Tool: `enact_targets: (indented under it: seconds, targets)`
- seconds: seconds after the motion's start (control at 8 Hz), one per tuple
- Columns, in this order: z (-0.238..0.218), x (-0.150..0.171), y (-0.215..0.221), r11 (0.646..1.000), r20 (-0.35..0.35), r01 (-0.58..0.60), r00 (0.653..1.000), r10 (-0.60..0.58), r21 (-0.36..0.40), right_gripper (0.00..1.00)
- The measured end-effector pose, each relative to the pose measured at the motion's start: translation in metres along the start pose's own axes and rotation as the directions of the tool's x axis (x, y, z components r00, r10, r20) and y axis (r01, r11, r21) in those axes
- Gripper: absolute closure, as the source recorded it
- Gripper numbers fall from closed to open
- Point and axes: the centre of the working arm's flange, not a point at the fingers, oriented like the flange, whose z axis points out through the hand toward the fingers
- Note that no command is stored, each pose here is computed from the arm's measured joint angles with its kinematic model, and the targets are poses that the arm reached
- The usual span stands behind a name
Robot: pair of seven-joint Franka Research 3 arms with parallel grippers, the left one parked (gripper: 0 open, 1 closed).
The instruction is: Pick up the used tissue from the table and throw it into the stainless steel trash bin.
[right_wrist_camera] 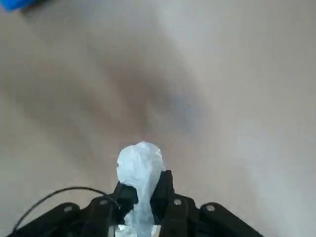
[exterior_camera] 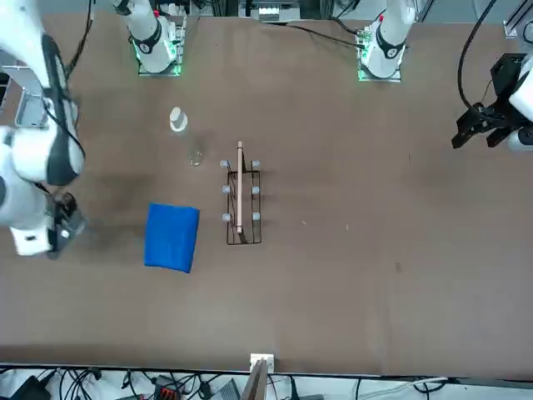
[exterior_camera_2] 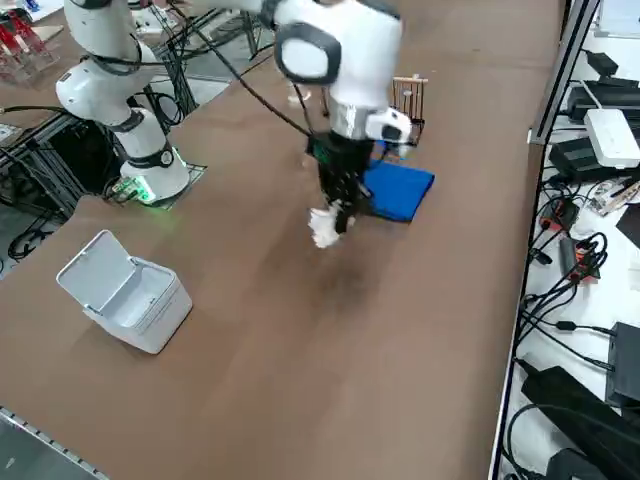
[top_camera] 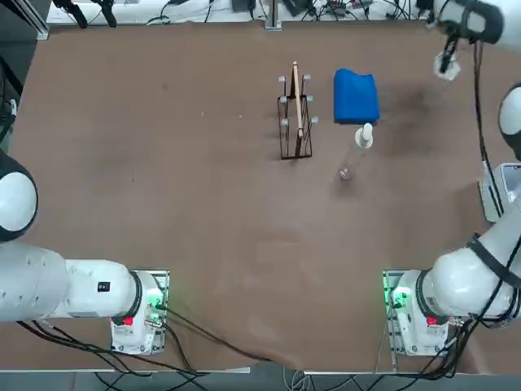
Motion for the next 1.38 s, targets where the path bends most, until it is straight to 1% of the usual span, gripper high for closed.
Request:
enact_targets:
  seconds: [0.12,0.38,0.62,0.75,0.88,1.0,1.12,1.25,1.38]
  targets:
    - [-0.003,-0.04,-0.003,0.998,0.025,0.006,1.0,-0.008,0.061,0.85]
    - [0.016,-0.124,-0.014,0.986,0.039,-0.001,0.999,-0.006,0.165,0.87]
    - [0.052,-0.205,-0.037,0.966,0.026,-0.017,1.0,0.011,0.258,0.87]
    - [0.072,-0.242,-0.05,0.953,0.012,-0.018,1.0,0.015,0.302,0.86]
    - [0.09,-0.272,-0.061,0.94,-0.004,-0.018,1.0,0.021,0.339,0.85]
    - [0.108,-0.294,-0.071,0.929,-0.015,-0.026,0.999,0.035,0.369,0.84]
    - [0.126,-0.306,-0.078,0.925,-0.026,-0.032,0.999,0.046,0.379,0.82]
    - [0.143,-0.312,-0.084,0.925,-0.038,-0.031,0.998,0.049,0.38,0.81]
    - [0.161,-0.319,-0.088,0.922,-0.048,-0.033,0.997,0.055,0.386,0.75]
